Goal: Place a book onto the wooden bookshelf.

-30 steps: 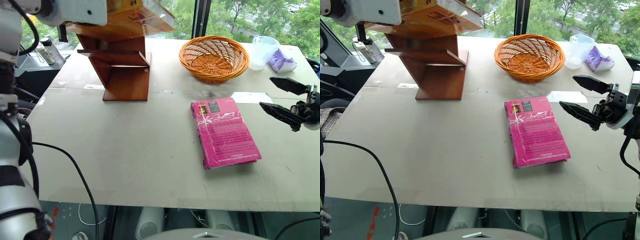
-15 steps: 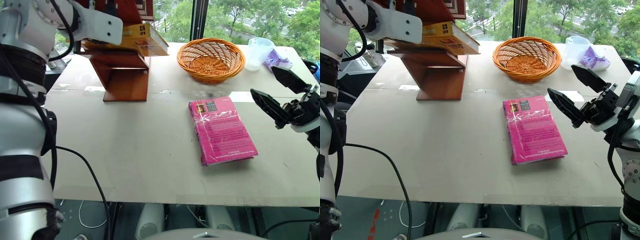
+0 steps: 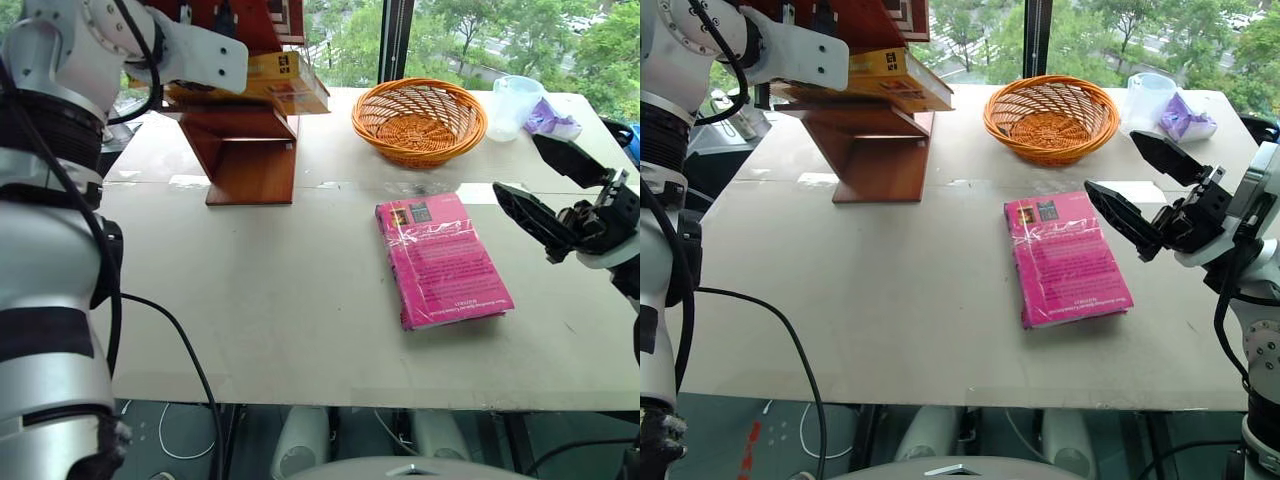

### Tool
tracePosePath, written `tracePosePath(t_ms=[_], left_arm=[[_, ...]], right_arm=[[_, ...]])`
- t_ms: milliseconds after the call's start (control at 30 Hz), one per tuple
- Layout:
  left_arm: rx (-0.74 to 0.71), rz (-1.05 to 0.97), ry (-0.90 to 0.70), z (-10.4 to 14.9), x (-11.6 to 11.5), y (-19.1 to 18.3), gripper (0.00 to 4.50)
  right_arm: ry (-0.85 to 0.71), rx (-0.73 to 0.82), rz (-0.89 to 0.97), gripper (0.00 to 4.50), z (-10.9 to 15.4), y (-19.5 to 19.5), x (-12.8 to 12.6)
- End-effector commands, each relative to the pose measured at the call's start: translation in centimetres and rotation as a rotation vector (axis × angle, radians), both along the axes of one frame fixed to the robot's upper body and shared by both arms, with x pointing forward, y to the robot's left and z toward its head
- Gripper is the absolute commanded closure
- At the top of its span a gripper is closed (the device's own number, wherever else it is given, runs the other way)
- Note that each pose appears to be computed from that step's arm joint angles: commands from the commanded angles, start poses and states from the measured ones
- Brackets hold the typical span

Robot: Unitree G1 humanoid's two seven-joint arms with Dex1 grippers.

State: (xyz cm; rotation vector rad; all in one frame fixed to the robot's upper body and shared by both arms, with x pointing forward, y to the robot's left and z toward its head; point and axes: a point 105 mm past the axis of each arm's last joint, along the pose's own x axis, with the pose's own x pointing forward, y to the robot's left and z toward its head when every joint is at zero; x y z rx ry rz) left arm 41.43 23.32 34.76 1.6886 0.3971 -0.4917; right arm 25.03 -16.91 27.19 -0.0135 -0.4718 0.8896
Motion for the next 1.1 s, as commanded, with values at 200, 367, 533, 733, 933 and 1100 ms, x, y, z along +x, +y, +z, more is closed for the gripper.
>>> tracePosePath(t_ms=[200, 367, 533, 733, 933, 1100], left_arm=[[-0.190, 0.045, -0.035, 1.9, -1.4, 1.1, 0.49], [-0.695, -0.134, 0.203, 2.8, -7.4, -2.1, 0.20], [-1.049, -0.398, 0.379, 2.5, -12.2, -6.7, 0.20], [-1.395, -0.453, 0.595, -2.6, -13.8, -11.2, 0.20], [-1.584, -0.259, 0.569, -10.9, -13.5, -10.1, 0.20], [-1.592, -0.031, 0.500, -16.9, -13.8, -5.4, 0.20]], right_arm=[[-0.035, -0.025, -0.001, 0.00, 0.4, -0.5, -0.9], [-0.011, -0.073, -0.048, 0.00, 0.0, -1.9, -1.2], [0.032, -0.130, -0.047, 0.00, -0.1, -2.8, -0.9], [0.126, -0.214, -0.103, 0.00, -1.4, -5.3, 0.2], [0.295, -0.301, -0.144, 0.00, -4.6, -8.5, -1.0], [0.431, -0.332, -0.240, 0.00, -7.5, -11.7, -2.2]])
